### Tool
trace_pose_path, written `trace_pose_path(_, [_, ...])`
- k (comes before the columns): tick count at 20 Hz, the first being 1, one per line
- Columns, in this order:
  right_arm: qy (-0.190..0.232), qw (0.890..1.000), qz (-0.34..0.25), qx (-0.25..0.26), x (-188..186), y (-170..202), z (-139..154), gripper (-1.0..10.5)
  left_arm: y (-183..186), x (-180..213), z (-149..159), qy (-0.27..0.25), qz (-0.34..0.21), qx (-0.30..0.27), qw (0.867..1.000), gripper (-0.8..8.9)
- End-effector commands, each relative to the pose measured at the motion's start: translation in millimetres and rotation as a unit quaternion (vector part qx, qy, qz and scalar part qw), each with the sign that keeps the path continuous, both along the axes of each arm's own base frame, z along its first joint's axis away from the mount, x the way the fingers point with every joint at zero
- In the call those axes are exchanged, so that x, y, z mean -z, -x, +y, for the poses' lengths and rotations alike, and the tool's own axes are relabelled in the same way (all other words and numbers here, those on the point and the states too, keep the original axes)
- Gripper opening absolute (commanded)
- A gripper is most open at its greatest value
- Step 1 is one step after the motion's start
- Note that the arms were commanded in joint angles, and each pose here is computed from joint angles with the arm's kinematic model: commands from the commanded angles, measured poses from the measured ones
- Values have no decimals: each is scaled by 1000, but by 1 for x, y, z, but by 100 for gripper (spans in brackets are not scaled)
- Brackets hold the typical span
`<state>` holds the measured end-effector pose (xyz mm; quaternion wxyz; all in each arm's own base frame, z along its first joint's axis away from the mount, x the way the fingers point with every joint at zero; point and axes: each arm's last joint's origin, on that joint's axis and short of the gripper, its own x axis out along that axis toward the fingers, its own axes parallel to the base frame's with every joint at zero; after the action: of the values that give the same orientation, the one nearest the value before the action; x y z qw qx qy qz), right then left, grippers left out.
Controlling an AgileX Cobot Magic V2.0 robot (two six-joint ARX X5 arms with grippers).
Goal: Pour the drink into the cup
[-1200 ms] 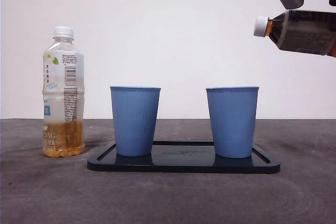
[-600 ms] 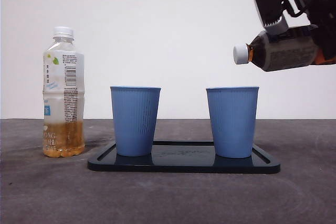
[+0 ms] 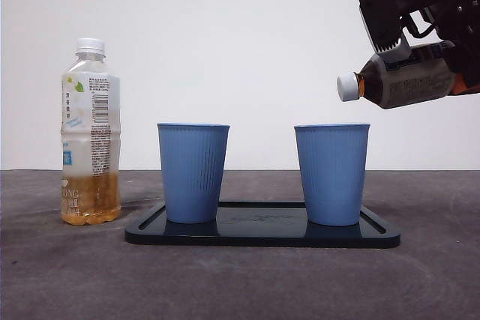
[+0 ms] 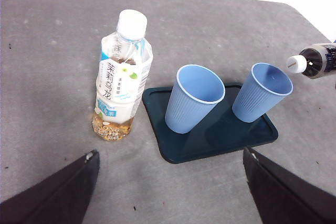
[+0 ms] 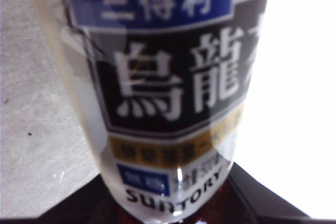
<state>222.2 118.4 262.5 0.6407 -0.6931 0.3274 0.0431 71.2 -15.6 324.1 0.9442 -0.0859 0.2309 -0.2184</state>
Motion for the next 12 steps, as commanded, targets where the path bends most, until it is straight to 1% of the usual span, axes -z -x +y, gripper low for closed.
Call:
trace_pose_path(1, [-10,999,-34,5,-13,-3,4,82,1,-6,0,-3,-16,5,1000,442])
trace_pose_path(5, [-12,999,-35,5,-13,-3,4,81,1,-6,0,-3,-16,5,1000,442])
trace_pose_path(7, [-28,999,-44,13,-14,-3,4,81,1,-6,0,-3,-17,5,1000,442])
trace_pose_path(8, [-45,997,-53,20,-15,-3,4,81,1,-6,0,-3,-17,5,1000,442])
trace_pose_path(10, [-100,992,-76,33,-25,0,3,81,1,-6,0,-3,-17,5,1000,442])
trace_pose_path(12, [-178,977,-106,44,-42,6,-2,81,1,-6,0,-3,-17,5,1000,442])
